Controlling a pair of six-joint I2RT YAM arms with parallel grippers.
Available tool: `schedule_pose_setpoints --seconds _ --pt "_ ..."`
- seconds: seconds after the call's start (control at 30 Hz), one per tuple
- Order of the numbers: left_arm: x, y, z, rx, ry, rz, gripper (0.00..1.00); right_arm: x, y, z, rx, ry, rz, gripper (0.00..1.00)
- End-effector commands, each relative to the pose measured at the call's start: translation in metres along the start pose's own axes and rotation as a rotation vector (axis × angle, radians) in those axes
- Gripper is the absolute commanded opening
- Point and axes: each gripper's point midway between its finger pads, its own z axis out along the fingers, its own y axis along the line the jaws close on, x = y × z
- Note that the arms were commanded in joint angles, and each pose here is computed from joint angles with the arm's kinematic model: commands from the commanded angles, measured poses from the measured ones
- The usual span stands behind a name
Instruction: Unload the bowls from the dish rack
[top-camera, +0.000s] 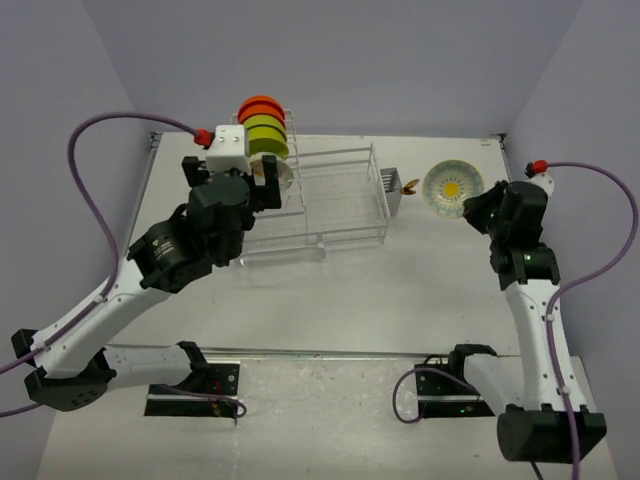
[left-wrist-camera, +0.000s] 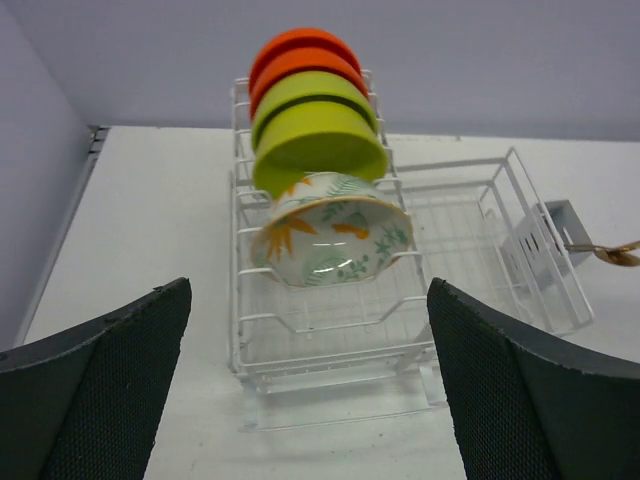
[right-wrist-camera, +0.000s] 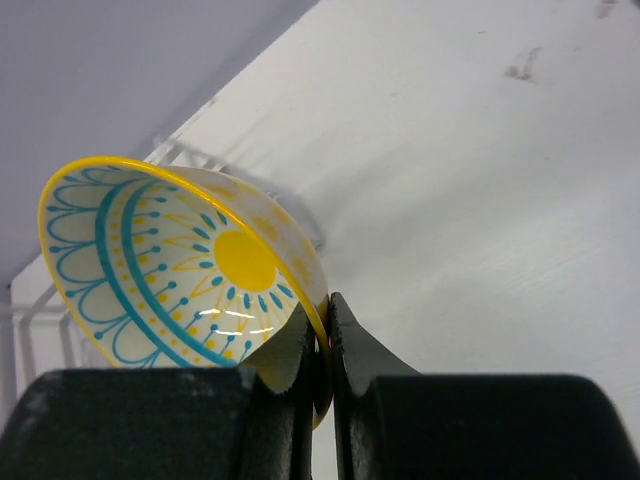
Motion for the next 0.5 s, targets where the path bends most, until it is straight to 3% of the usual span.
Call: schedule_pose_setpoints --seconds 0.0,0.23,0.4,0.47 --pt "-0.015 0.052 -0.018 -0.180 -0.080 -0.081 1.00 -0.028 -0.064 0.023 0.216 -0.055 0.115 0.00" --pt "0.000 0.058 -0.022 -0.163 -0.028 -0.028 1.00 -0.018 -0.128 0.099 0.494 0.018 0.232 0.00" --pt "0.022 0.069 -0.022 -0.198 0.013 0.049 1.00 -0.023 -0.141 0.134 0.539 0.041 0.212 0.00" --pt "0.027 0.070 -0.023 -0.196 0.024 0.052 1.00 -0.006 -0.154 0.156 0.557 0.115 0.202 0.00"
